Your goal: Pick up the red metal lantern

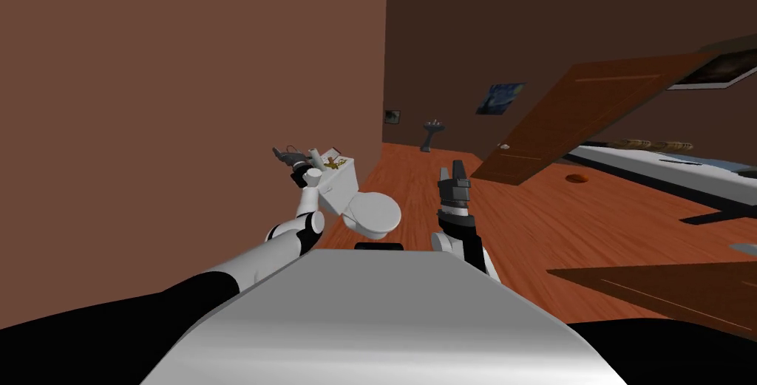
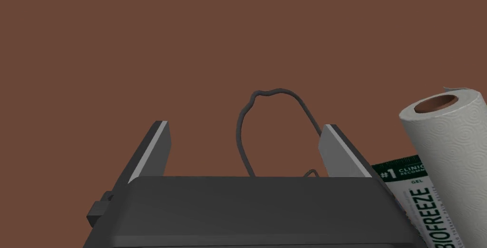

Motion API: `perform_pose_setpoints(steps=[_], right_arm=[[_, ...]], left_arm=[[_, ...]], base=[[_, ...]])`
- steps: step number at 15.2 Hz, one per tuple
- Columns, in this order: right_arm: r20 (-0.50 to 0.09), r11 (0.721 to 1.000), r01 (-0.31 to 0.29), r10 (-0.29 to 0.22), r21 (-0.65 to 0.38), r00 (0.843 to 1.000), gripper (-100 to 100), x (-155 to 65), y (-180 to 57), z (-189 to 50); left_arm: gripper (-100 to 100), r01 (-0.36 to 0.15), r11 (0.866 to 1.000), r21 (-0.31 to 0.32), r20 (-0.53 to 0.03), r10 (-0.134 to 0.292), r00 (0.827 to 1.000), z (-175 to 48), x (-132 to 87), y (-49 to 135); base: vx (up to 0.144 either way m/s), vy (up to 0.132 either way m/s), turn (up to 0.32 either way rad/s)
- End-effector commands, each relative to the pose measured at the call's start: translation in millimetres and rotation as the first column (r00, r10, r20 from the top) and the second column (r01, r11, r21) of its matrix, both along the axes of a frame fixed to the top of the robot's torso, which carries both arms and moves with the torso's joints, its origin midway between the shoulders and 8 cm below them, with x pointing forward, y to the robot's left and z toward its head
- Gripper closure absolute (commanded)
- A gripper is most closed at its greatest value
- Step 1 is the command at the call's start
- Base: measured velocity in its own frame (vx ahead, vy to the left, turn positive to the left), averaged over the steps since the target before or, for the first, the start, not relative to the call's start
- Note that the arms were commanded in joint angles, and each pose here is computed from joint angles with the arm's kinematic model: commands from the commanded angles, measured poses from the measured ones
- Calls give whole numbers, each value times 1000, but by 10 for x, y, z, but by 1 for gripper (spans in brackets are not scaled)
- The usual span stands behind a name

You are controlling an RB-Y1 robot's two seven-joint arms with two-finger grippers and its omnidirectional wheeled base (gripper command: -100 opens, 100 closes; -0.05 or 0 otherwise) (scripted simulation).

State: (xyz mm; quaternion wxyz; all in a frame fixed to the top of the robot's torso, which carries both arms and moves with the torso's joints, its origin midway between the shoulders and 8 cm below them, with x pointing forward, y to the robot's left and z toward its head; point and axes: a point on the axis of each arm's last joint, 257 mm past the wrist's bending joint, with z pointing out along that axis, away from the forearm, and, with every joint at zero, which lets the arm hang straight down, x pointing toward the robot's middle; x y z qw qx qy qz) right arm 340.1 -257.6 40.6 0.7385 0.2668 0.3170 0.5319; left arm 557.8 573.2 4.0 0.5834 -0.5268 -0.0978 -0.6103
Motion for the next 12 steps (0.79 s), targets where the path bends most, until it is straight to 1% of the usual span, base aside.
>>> perform_pose_setpoints(steps=[1,3,4,5,6,7,8,9,10,11,12], right_arm=[[0,1000,0,0,0,1000,0,0,0,0],[0,1000,0,0,0,1000,0,0,0,0],[0,1000,0,0,0,1000,0,0,0,0],[0,1000,0,0,0,1000,0,0,0,0],[0,1000,0,0,0,1000,0,0,0,0],[0,1000,0,0,0,1000,0,0,0,0],[0,1000,0,0,0,1000,0,0,0,0],[0,1000,0,0,0,1000,0,0,0,0],[0,1000,0,0,0,1000,0,0,0,0],[0,1000,0,0,0,1000,0,0,0,0],[0,1000,0,0,0,1000,0,0,0,0]], left_arm=[[-100,6,996,-84,21,-5,1000,-78,82,59],[-100,10,996,-91,13,-9,1000,-117,118,44],[-100,18,987,-157,38,-12,999,-154,179,70],[-100,20,986,-163,27,-15,1000,-209,204,61],[-100,20,986,-163,27,-15,1000,-209,204,61],[-100,31,973,-227,52,-20,998,-245,273,64],[-100,32,972,-232,41,-23,999,-303,291,56],[-100,44,955,-292,65,-26,998,-346,351,51],[-100,45,953,-298,54,-30,998,-399,378,33],[-100,45,953,-298,54,-30,998,-399,378,33],[-100,60,932,-357,74,-36,997,-459,455,2]], base=[[8,-83,90],[8,-72,82],[6,-58,96],[10,-64,109],[7,-44,46],[6,-49,120],[11,-54,123],[12,-69,134],[12,-68,113],[6,-44,40],[0,-39,102]])
